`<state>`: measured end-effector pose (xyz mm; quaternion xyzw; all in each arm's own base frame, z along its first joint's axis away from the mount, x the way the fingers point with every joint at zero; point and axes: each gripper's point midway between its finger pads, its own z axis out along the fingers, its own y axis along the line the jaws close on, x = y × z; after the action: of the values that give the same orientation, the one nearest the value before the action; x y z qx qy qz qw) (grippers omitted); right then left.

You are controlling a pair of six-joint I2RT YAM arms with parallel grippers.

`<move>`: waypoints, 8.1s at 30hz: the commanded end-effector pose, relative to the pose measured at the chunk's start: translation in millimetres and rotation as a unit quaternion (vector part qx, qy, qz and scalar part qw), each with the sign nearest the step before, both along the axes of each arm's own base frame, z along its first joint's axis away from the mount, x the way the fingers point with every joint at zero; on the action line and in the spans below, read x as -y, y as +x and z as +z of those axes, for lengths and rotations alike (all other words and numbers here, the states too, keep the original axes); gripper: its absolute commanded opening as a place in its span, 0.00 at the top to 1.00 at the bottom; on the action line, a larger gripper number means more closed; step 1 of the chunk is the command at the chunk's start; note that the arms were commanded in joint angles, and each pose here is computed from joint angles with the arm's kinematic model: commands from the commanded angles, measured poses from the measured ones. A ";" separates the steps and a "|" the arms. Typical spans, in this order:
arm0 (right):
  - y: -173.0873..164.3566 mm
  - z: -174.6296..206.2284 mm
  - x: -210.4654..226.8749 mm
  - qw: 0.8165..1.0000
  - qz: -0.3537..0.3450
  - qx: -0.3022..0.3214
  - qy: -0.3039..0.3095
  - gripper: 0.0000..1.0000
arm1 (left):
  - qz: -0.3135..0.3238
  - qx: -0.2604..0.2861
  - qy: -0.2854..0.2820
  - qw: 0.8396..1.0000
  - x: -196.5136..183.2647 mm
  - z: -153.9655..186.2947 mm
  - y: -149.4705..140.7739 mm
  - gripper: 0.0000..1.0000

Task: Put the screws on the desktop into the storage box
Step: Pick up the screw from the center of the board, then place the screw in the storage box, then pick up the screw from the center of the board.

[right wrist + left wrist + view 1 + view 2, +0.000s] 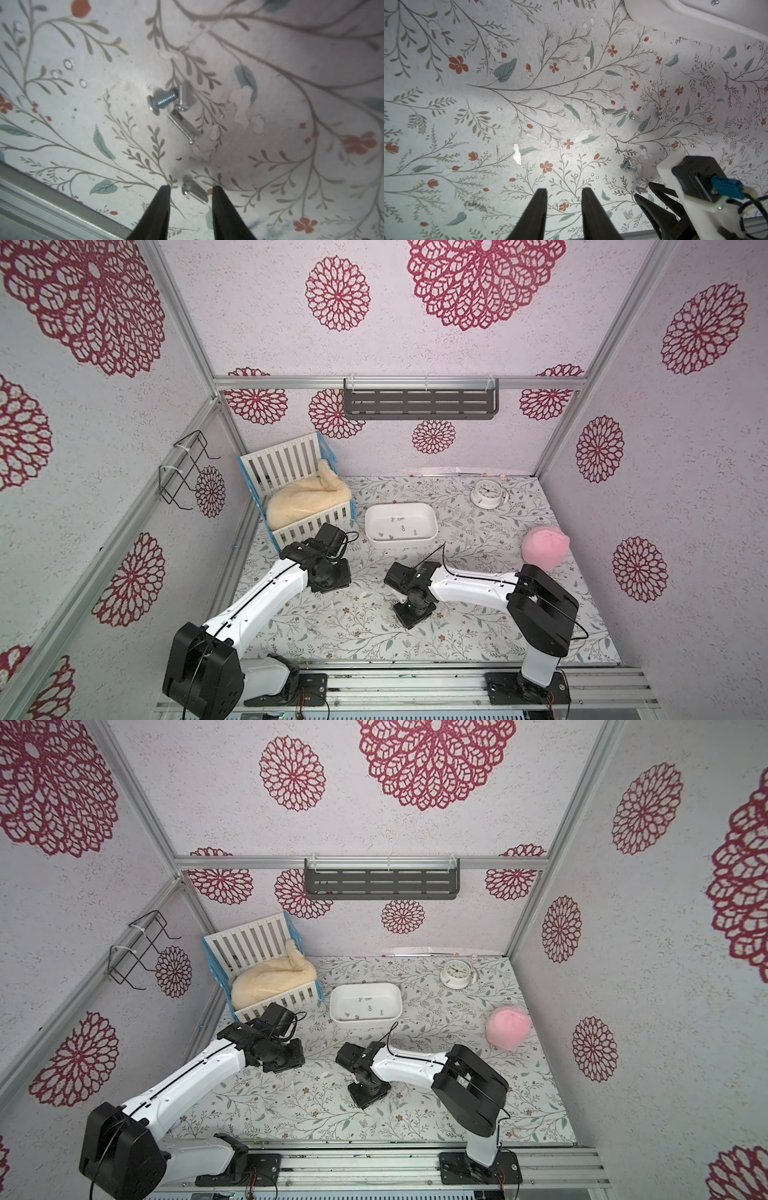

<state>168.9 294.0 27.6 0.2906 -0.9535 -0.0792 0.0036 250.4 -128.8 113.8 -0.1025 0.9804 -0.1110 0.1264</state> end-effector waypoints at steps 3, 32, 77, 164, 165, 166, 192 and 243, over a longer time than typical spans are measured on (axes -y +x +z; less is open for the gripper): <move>-1.5 -6.0 4.7 1.000 0.017 0.005 -0.019 0.62 | 0.006 0.004 -0.003 1.000 -1.2 0.4 2.0 0.66; 6.5 -17.8 3.7 0.997 0.006 0.039 -0.061 0.98 | 0.003 0.005 0.003 1.000 -2.9 -0.8 1.1 0.66; 336.5 106.2 25.4 0.924 -0.315 0.217 0.021 1.00 | 0.015 0.019 -0.003 1.000 -9.0 8.0 -8.0 0.66; 154.7 174.6 131.7 0.867 -0.376 0.275 0.175 0.72 | -0.176 -0.102 0.035 0.978 143.6 -86.4 -30.6 0.65; 154.9 174.0 131.3 0.868 -0.376 0.274 0.175 0.72 | -0.178 -0.102 0.034 0.978 144.5 -86.5 -31.1 0.65; 155.1 173.5 131.4 0.868 -0.376 0.274 0.174 0.72 | -0.179 -0.103 0.035 0.978 145.2 -87.0 -31.3 0.65; 155.9 169.6 129.3 0.870 -0.378 0.267 0.174 0.72 | -0.192 -0.127 0.046 0.972 144.2 -108.7 -42.8 0.74; 158.0 167.3 124.3 0.870 -0.379 0.259 0.182 0.73 | -0.172 -0.114 0.087 0.975 97.1 -91.2 -39.0 0.85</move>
<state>319.3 166.4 184.4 -0.0784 -0.9343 -0.1528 -0.3123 209.3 -233.5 13.0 0.0665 0.9970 -0.0397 -0.0077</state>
